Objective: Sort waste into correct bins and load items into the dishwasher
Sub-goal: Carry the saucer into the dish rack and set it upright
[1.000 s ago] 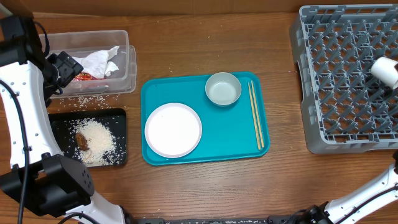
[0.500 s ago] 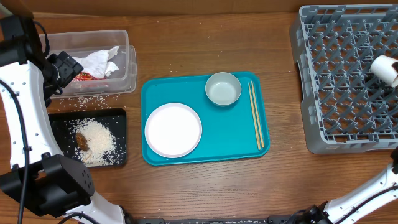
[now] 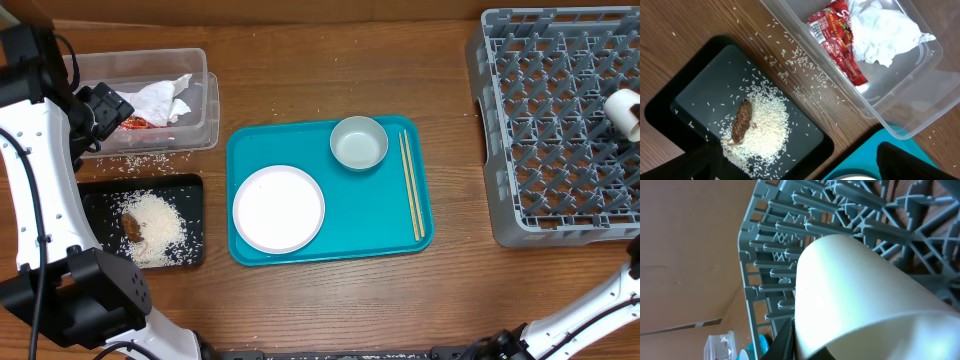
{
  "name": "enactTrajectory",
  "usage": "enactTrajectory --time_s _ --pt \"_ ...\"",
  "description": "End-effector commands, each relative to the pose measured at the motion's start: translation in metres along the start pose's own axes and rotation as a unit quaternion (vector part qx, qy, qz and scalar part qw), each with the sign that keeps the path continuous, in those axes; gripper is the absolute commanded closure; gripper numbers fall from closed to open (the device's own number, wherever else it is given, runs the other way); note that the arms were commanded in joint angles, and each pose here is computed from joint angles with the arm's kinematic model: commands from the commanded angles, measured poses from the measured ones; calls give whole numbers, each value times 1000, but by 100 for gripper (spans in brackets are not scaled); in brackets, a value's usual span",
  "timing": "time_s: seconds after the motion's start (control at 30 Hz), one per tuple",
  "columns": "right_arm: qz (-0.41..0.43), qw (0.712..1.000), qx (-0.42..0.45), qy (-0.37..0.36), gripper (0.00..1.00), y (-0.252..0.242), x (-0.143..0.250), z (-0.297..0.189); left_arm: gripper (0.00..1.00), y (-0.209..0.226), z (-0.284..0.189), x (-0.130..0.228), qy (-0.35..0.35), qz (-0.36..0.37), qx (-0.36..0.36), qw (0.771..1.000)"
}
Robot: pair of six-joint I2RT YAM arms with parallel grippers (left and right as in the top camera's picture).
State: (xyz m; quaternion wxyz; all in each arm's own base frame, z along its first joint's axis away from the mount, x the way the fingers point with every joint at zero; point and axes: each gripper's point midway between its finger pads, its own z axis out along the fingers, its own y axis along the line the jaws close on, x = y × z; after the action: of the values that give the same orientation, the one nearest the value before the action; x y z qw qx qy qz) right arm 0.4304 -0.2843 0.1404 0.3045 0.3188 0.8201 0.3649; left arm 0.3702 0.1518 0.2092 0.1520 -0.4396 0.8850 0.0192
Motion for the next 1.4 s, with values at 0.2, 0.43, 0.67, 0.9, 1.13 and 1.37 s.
enactTrajectory --time_s 0.2,0.43,0.67,0.9,1.13,1.37 --pt "58 992 111 13 71 -55 12 1 0 -2 -7 -1 -11 0 2 1000" --pt "107 988 110 -4 71 -59 7 -24 0 -2 -7 -1 -11 0 2 1000" --pt "145 982 117 -25 67 -70 2 -64 0 -1 -7 -1 -11 0 2 1000" --pt "182 980 60 -57 69 -48 -5 -99 0 -1 -7 -1 -11 0 2 1000" --pt "93 992 26 -83 70 12 -20 -104 0 -1 -7 -1 -11 0 2 1000" --pt "36 977 206 -35 96 1 -5 -40 0 -2 -7 -1 -11 0 2 1000"
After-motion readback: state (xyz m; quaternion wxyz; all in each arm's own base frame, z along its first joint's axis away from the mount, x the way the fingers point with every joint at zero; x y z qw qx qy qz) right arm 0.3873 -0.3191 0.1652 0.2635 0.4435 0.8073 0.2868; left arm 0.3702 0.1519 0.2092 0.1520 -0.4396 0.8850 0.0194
